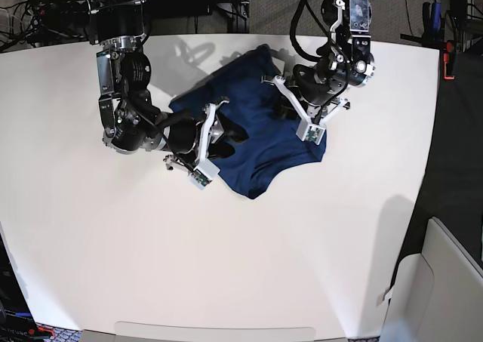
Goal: Fold the T-shirt properly
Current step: 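Drag the bundle with the right gripper and lay it flat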
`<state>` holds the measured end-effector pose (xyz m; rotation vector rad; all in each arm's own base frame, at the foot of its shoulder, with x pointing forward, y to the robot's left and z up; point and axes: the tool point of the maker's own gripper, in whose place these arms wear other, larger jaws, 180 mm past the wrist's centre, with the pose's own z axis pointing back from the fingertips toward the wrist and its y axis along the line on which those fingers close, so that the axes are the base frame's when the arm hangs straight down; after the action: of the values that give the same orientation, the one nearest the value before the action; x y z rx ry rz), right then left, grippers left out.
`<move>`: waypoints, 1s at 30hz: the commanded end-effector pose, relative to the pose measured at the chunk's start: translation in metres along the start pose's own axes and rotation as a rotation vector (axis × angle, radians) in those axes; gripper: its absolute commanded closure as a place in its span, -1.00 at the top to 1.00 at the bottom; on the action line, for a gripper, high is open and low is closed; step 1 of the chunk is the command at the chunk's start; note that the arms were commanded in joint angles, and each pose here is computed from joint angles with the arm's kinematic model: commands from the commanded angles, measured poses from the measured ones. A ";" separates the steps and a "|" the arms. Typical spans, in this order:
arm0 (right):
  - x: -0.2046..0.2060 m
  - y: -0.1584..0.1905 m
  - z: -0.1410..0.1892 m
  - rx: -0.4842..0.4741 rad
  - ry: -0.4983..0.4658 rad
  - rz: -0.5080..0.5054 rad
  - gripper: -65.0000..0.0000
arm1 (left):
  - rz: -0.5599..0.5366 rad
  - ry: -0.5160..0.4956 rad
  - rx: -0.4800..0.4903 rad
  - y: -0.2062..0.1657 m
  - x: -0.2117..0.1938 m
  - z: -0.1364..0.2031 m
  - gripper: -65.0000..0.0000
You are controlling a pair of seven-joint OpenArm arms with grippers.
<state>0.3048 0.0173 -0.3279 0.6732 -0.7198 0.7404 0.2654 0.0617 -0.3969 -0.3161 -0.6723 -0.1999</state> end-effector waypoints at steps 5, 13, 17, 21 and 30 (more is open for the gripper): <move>0.026 0.024 0.005 0.079 -0.080 0.028 -0.22 | -0.037 -0.129 0.041 0.014 0.041 0.017 -0.59; 0.023 0.078 -0.026 0.242 -0.044 0.046 -0.22 | 0.030 -0.236 0.238 0.079 0.056 0.069 -0.59; 0.009 0.078 -0.047 0.261 0.023 0.014 -0.22 | 0.070 -0.205 0.290 0.096 0.036 0.078 -0.59; -0.010 0.050 -0.059 0.176 0.133 0.027 -0.22 | 0.103 -0.181 0.342 0.112 0.017 0.089 -0.59; -0.047 0.010 -0.073 0.035 0.232 0.035 -0.22 | 0.125 -0.200 0.428 0.134 0.013 0.116 -0.59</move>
<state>0.2895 0.0758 -0.3949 0.6894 -0.5414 0.8305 0.2424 0.2243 -0.3418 0.0280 -0.8370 0.1041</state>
